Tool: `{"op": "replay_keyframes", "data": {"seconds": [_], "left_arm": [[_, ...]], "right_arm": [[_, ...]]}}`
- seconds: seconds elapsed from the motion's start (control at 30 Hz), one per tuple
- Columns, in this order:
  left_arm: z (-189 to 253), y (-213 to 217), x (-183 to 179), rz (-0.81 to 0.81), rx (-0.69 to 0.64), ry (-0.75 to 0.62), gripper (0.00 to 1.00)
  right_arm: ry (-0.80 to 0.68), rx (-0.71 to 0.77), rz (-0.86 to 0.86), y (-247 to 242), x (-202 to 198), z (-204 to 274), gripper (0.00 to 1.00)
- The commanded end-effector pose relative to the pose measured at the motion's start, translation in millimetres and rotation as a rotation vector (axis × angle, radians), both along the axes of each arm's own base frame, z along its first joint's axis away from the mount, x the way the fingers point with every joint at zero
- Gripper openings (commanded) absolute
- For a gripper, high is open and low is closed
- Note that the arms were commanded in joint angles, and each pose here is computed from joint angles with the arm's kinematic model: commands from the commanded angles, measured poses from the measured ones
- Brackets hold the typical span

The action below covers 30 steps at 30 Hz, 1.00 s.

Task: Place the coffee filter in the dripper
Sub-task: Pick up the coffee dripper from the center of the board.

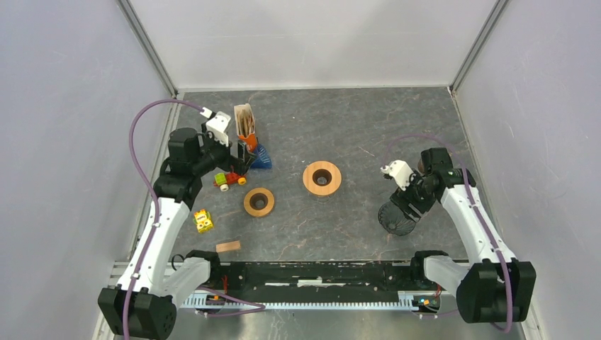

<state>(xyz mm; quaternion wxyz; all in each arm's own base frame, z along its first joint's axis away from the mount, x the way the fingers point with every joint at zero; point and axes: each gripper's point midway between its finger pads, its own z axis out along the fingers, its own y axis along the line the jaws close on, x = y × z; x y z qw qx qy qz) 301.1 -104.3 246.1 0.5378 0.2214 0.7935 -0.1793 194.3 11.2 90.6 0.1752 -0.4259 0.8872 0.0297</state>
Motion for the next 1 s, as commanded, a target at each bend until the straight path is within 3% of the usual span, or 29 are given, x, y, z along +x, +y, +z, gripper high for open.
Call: {"op": "replay_keyframes", "data": {"seconds": [0.0,0.23,0.57,0.93,0.97], "left_arm": [[10,-7,-1,-0.030,-0.031,-0.043,1.00],[15,-7,-5,-0.035,-0.035,-0.064,1.00],[12,-6,-9,-0.037,-0.017,-0.066,1.00],[15,-10,-9,-0.054,-0.032,-0.067,1.00],[14,-10,-9,-0.064,-0.024,-0.065,1.00]], "right_arm": [[0.050,0.072,0.041,4,-7,-13,0.73],[0.129,0.199,0.041,17,-13,-22,0.50],[0.112,0.214,0.022,18,-7,-19,0.43],[0.090,0.321,0.036,36,12,12,0.00],[0.082,0.344,0.041,39,15,19,0.00]]}}
